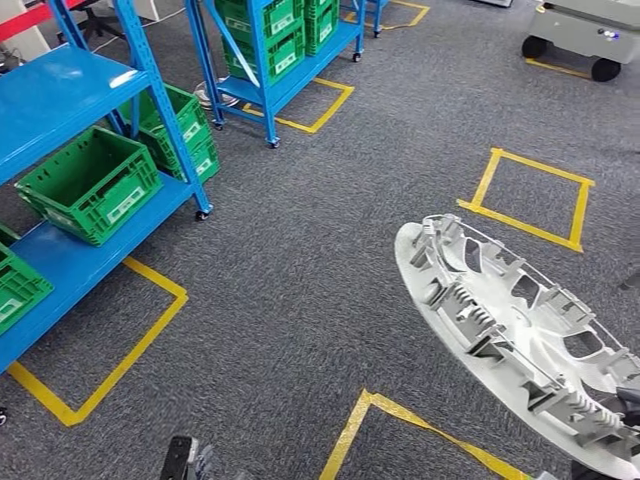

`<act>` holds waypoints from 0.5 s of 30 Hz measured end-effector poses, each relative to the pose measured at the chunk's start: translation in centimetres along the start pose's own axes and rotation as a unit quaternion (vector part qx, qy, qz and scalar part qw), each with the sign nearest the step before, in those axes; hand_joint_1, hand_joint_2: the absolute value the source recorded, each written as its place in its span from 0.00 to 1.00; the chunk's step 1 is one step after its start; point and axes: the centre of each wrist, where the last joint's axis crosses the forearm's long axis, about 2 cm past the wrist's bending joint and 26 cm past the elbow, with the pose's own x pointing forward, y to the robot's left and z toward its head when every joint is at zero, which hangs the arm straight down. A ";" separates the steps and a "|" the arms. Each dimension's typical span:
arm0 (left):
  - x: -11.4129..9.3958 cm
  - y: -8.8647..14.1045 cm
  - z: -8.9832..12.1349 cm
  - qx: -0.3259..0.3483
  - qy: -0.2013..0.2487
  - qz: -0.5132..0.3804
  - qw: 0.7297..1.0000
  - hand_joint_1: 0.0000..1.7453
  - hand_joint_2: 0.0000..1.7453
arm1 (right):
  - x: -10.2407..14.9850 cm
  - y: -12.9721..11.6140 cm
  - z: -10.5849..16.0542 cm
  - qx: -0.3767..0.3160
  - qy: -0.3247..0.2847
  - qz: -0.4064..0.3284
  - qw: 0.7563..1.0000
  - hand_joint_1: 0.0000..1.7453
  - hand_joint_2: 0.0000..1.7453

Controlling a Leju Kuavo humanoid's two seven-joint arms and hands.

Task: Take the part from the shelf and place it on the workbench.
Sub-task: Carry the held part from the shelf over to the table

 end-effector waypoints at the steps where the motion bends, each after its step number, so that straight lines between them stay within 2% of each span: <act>1: 0.0 0.1 0.0 0.000 0.000 -0.002 1.000 0.00 1.00 | -0.1 -0.1 -0.2 -0.003 -0.003 0.004 1.000 1.00 1.00; 15: 0.0 0.2 0.0 -0.005 0.006 -0.012 1.000 0.00 1.00 | -0.4 -1.6 -1.8 -0.031 -0.028 0.042 0.998 1.00 1.00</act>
